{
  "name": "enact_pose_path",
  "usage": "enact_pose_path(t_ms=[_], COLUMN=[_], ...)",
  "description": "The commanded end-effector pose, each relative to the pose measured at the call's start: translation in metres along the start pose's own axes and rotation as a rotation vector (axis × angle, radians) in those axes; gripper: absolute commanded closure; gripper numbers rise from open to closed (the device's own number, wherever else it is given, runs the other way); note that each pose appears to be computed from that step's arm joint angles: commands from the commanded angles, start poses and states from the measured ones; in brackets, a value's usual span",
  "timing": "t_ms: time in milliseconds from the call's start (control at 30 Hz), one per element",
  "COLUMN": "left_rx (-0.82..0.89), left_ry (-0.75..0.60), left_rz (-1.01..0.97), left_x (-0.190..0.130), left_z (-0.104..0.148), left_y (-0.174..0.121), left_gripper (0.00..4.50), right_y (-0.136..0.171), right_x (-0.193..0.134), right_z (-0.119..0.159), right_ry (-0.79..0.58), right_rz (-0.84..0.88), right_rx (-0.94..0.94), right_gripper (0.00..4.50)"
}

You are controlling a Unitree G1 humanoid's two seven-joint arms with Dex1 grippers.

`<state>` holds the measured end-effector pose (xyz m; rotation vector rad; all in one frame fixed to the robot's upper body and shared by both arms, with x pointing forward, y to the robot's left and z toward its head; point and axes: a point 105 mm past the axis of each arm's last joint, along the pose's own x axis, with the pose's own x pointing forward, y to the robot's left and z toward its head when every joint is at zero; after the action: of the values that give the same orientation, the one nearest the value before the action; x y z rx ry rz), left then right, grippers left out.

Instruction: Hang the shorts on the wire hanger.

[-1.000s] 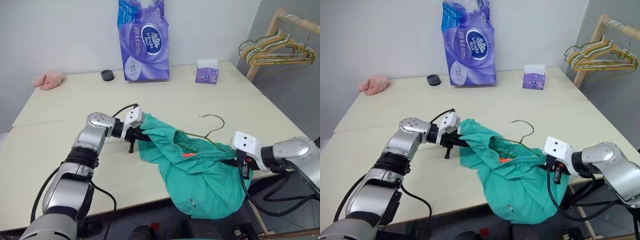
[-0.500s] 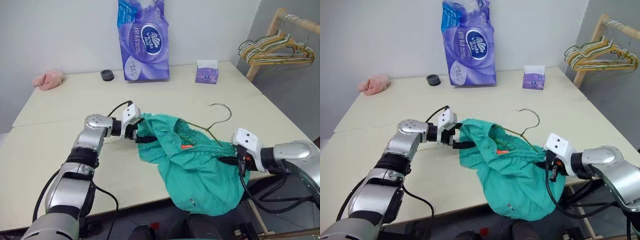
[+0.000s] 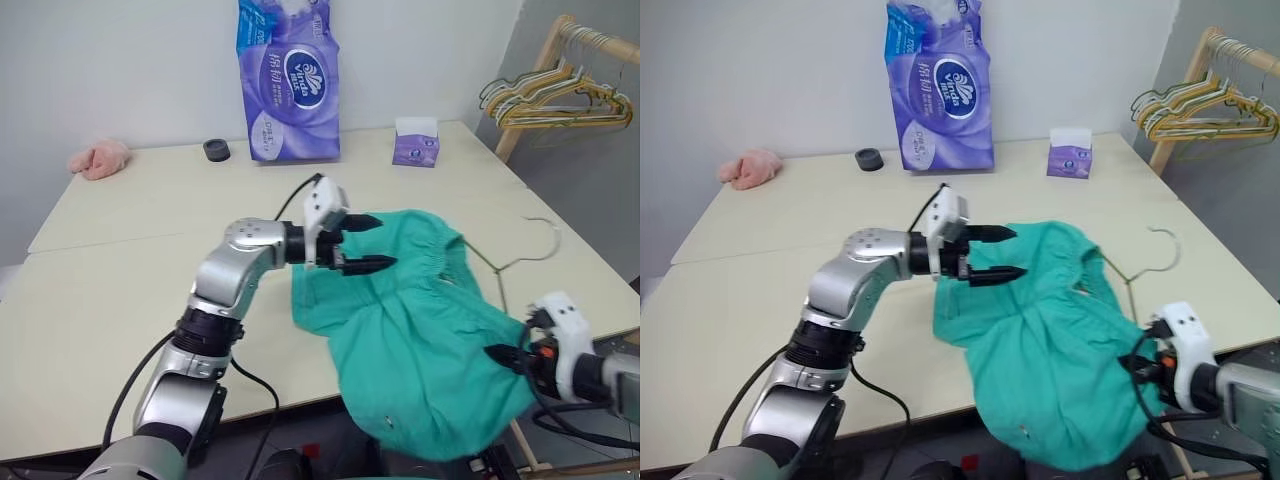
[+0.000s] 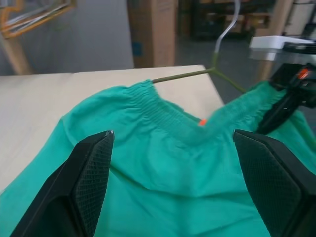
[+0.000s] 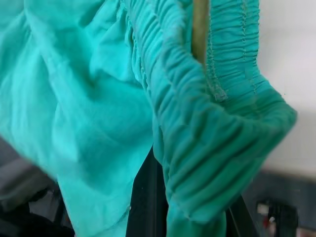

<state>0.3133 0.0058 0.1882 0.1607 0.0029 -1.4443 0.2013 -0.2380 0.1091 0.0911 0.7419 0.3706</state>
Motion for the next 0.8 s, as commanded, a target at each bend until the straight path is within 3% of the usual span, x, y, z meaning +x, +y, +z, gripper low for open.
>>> enact_pose_path(t_ms=[33, 167, 367, 800], left_rx=[0.022, 0.074, 0.170, 0.268], left_ry=[-0.061, -0.079, -0.216, -0.301], left_rz=[-0.080, -0.146, -0.195, -0.230], left_x=[0.022, 0.039, 0.070, 0.095], left_z=[0.018, 0.024, 0.069, 0.098], left_y=[-0.020, -0.032, -0.043, -0.054], left_gripper=[0.44, 0.44, 0.44, 0.44], right_y=[-0.011, -0.033, -0.072, -0.130], right_x=[-0.023, -0.048, -0.089, -0.156], right_z=[0.014, 0.022, 0.045, 0.109], right_ry=[-0.088, -0.165, -0.269, -0.376], right_rz=[-0.057, -0.161, -0.425, -0.706], right_rx=[0.023, 0.105, 0.197, 0.391], right_gripper=[4.50, 4.50, 4.50, 4.50])
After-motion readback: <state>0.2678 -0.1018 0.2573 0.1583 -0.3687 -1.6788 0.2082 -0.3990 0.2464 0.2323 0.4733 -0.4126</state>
